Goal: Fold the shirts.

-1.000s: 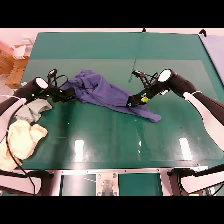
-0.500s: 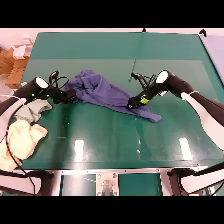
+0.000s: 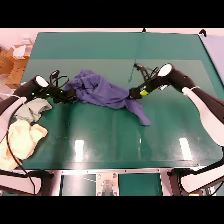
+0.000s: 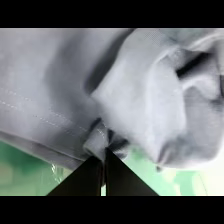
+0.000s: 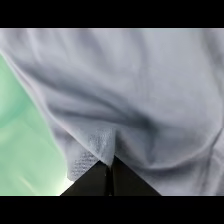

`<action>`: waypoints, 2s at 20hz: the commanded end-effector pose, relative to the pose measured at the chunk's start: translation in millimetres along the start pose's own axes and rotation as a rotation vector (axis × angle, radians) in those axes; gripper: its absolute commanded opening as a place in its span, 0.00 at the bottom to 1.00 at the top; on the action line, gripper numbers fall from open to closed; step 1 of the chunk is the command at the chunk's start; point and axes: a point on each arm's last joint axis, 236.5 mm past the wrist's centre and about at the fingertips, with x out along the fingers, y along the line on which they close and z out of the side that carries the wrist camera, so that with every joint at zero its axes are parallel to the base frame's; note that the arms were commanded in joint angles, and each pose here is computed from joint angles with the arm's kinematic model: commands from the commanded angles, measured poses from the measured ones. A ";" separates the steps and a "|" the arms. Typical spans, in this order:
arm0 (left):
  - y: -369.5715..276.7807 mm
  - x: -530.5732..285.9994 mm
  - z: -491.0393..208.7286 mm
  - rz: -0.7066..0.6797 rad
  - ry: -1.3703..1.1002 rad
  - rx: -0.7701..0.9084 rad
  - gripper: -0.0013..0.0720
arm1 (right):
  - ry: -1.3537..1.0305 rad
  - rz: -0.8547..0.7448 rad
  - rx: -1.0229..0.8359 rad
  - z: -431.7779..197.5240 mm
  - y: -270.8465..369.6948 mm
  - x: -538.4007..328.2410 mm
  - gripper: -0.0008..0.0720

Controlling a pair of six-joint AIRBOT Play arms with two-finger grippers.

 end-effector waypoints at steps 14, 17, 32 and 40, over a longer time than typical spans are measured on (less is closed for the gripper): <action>-208.3 -429.6 82.0 -0.155 -0.937 0.512 0.05 | -1.030 0.330 -0.004 40.8 33.9 -445.1 0.03; -242.8 -510.1 55.2 -0.224 -1.097 0.575 0.05 | -1.128 0.232 -0.189 27.6 101.3 -494.3 0.03; -184.9 -393.1 96.6 -0.049 -0.841 0.539 0.05 | -0.821 0.010 0.145 -2.5 13.2 -337.2 0.03; -81.5 -119.7 122.7 -0.015 -0.350 0.382 0.05 | -0.497 0.101 0.659 -54.4 -141.5 -132.2 0.03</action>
